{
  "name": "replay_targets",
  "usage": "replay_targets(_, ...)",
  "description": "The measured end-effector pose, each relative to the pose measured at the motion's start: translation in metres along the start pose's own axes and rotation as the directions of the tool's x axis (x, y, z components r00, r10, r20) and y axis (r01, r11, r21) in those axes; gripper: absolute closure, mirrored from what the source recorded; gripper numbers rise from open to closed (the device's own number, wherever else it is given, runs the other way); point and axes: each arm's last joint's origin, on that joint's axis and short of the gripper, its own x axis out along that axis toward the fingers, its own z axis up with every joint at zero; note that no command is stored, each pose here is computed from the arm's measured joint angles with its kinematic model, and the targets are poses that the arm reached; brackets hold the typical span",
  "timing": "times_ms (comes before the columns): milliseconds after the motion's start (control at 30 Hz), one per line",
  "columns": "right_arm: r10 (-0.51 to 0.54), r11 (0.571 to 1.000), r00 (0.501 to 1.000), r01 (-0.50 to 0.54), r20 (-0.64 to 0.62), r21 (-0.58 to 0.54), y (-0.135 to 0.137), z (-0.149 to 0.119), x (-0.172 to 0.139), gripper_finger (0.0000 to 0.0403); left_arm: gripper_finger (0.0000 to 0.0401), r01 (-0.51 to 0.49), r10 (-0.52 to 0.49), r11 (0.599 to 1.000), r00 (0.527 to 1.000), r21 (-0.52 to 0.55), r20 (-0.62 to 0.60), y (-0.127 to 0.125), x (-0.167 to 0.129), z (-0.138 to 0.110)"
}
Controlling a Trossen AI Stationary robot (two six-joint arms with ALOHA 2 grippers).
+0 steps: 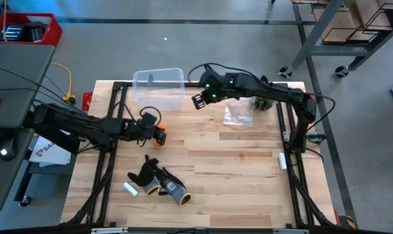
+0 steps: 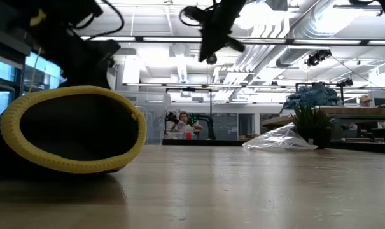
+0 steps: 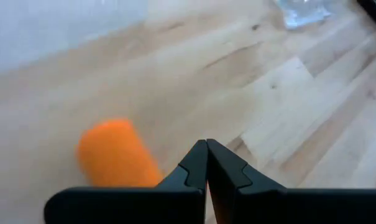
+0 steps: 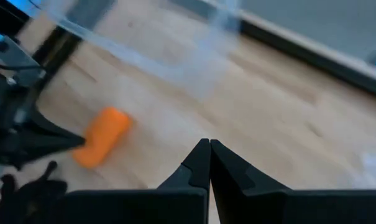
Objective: Roll bandage
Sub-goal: Roll the orange bandage, then put the rolled orange bandage into the transparent zip bag
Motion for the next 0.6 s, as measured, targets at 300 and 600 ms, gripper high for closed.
replay_targets(300,-0.351,0.935,0.868,0.345,-0.351,-0.079,-0.024,-0.056,-0.034,0.0403,0.0401,0.053,-0.055,0.998,0.992,0.02,0.113,-0.017,-0.025,0.029)
replay_targets(600,-0.362,0.878,0.772,0.47,-0.522,0.087,-0.095,-0.115,-0.006,0.0403,0.0401,0.067,-0.079,0.992,0.99,0.105,0.12,-0.02,-0.029,0.033)
